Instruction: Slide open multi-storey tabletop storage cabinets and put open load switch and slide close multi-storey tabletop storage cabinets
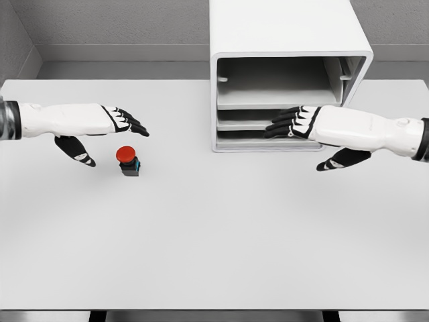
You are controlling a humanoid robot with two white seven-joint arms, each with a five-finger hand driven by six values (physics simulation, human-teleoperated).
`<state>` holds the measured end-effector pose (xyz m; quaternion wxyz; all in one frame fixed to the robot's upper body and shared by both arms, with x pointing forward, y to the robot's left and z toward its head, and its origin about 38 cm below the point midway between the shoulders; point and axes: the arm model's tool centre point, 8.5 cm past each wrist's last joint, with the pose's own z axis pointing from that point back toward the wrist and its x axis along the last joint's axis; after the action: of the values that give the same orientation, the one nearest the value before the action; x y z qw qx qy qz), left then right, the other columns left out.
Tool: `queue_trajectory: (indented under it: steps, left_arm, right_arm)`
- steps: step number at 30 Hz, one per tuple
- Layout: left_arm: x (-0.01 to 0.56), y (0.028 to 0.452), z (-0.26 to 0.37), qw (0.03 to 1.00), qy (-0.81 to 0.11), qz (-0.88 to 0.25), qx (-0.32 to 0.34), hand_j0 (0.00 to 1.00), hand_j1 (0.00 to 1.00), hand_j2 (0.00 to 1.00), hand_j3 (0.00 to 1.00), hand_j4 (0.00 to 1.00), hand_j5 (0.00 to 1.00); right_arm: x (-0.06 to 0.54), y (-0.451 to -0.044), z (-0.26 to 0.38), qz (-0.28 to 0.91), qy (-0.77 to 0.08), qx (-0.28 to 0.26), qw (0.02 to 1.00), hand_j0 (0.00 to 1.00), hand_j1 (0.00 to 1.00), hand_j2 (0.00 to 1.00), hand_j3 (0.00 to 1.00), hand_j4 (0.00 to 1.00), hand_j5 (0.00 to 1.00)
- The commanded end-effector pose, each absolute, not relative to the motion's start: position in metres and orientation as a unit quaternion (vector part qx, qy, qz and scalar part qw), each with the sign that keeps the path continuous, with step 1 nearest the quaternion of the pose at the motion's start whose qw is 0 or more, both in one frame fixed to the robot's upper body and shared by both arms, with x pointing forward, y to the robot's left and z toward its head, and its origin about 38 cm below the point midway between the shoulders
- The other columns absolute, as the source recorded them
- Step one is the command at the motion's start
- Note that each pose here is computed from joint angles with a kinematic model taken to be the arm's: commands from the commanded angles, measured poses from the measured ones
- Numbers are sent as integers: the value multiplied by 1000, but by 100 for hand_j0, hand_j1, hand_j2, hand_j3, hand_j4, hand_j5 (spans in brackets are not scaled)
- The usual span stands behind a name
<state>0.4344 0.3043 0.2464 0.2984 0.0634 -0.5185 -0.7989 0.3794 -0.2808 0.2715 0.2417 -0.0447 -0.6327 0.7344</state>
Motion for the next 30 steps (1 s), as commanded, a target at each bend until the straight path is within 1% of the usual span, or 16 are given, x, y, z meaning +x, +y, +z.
queue_trajectory:
  steps: [1,4,6,9,10,11,13,17,19,21,25,30]
  left_arm:
    - [435,305,246,302,-520,-797,63,100,100,100,100,100,100]
    - [440,303,239,310,-520,-794,58,100,100,100,100,100,100]
    - [440,303,237,311,-519,-794,56,100,100,100,100,100,100]
    - [441,303,229,319,-517,-792,51,100,100,100,100,100,100]
    - [440,303,226,321,-516,-793,49,100,100,100,100,100,100]
    - [440,305,222,316,-503,-802,59,100,100,100,100,100,100]
    - [440,299,218,311,-501,-806,57,100,100,100,100,100,100]
    - [441,287,215,303,-507,-805,50,100,100,100,100,100,100]
    - [442,282,214,298,-506,-808,50,100,100,100,100,100,100]
    - [444,280,211,298,-505,-808,50,100,100,100,100,100,100]
    - [446,284,208,306,-501,-808,51,100,100,100,100,100,100]
    - [448,290,202,315,-492,-810,57,100,100,100,100,100,100]
  right_arm:
    - [380,-278,272,731,-636,-42,242,100,100,100,100,100,100]
    - [386,-274,285,714,-658,-51,232,100,100,100,100,100,100]
    - [388,-262,284,709,-667,-39,225,100,100,100,100,100,100]
    - [389,-261,289,702,-676,-42,221,100,100,100,100,100,100]
    - [391,-255,292,697,-684,-41,214,100,100,100,100,100,100]
    - [392,-255,296,695,-686,-44,212,100,100,100,100,100,100]
    - [391,-255,296,694,-687,-42,213,100,100,100,100,100,100]
    - [392,-253,294,703,-678,-39,211,100,100,100,100,100,100]
    - [394,-259,288,728,-649,-37,220,100,100,100,100,100,100]
    - [400,-250,286,725,-653,-31,218,100,100,100,100,100,100]
    - [395,-238,270,745,-632,-6,214,100,100,100,100,100,100]
    - [401,-229,268,749,-630,-9,205,100,100,100,100,100,100]
